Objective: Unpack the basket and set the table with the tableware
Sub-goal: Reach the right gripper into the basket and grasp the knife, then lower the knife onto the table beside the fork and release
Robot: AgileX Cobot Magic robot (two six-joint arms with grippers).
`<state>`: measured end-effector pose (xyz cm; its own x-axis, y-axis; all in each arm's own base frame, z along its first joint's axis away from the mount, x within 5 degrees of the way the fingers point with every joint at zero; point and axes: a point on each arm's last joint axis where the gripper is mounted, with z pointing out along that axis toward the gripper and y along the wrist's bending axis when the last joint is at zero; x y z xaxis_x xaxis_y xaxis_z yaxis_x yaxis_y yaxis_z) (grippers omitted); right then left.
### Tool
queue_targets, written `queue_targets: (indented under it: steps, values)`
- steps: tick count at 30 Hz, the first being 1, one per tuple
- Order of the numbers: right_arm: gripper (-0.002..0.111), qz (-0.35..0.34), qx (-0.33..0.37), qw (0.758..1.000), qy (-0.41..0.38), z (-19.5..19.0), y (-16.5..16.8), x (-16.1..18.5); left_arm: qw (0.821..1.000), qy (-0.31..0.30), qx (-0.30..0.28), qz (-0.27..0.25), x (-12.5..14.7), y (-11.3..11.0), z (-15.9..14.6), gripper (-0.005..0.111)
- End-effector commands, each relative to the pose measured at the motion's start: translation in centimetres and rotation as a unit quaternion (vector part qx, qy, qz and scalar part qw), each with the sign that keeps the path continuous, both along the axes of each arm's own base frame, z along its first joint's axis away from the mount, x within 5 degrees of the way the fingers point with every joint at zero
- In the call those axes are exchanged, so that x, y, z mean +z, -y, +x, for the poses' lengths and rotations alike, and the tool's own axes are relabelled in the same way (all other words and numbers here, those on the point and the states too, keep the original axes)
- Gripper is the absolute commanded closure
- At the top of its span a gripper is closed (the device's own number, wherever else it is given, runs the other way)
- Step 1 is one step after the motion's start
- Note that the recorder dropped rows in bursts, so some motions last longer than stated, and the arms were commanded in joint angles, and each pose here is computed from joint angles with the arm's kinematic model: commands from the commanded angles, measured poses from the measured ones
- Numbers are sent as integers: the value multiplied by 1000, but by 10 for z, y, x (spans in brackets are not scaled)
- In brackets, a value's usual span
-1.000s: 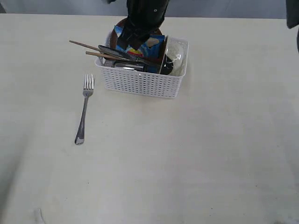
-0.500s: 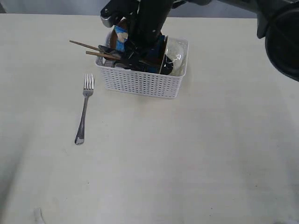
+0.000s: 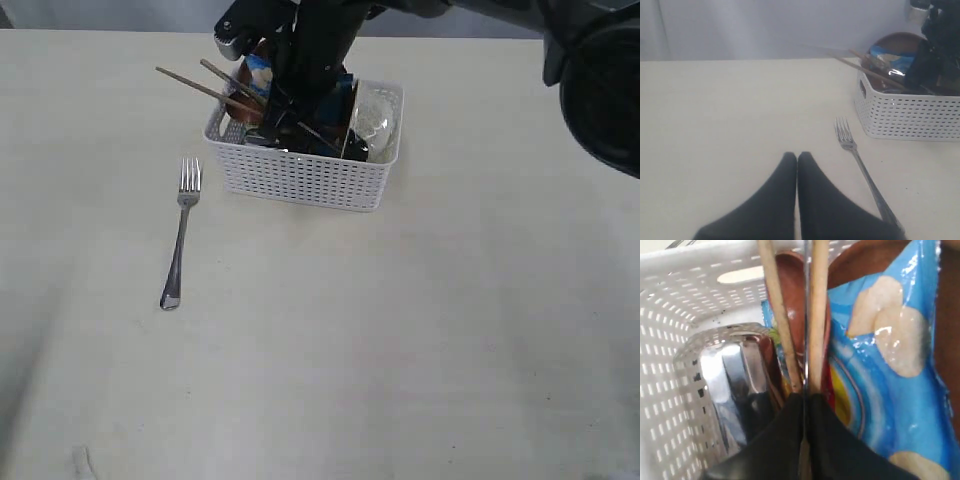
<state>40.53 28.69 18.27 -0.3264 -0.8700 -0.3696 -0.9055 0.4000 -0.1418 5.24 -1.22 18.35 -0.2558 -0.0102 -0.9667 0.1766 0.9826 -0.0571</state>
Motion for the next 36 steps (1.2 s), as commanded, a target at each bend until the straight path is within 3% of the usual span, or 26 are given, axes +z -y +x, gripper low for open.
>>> queue_targets:
  steps: [1, 10, 17, 21, 27, 36]
  values:
    - [109, 19, -2, 999, 30, -5, 7, 43, 1000, 1, -4, 0, -1, 0, 0, 107]
    - [109, 146, -19, 989, 31, -36, 8, 125, 1000, 1, -3, -1, -1, 0, 0, 107]
    - [109, 175, -46, 983, 15, -50, 15, 152, 1000, 1, -3, -1, -1, 0, 0, 107]
    - [109, 211, -43, 975, -59, -62, 9, 155, 1000, 1, -3, -1, -1, 0, 0, 107]
    - [109, 270, -44, 942, -193, -77, -12, 146, 1000, 1, -3, -1, -1, 0, 0, 107]
    - [109, 223, -47, 933, -278, -103, -77, 77, 1000, 1, -4, 0, -1, 0, 0, 107]
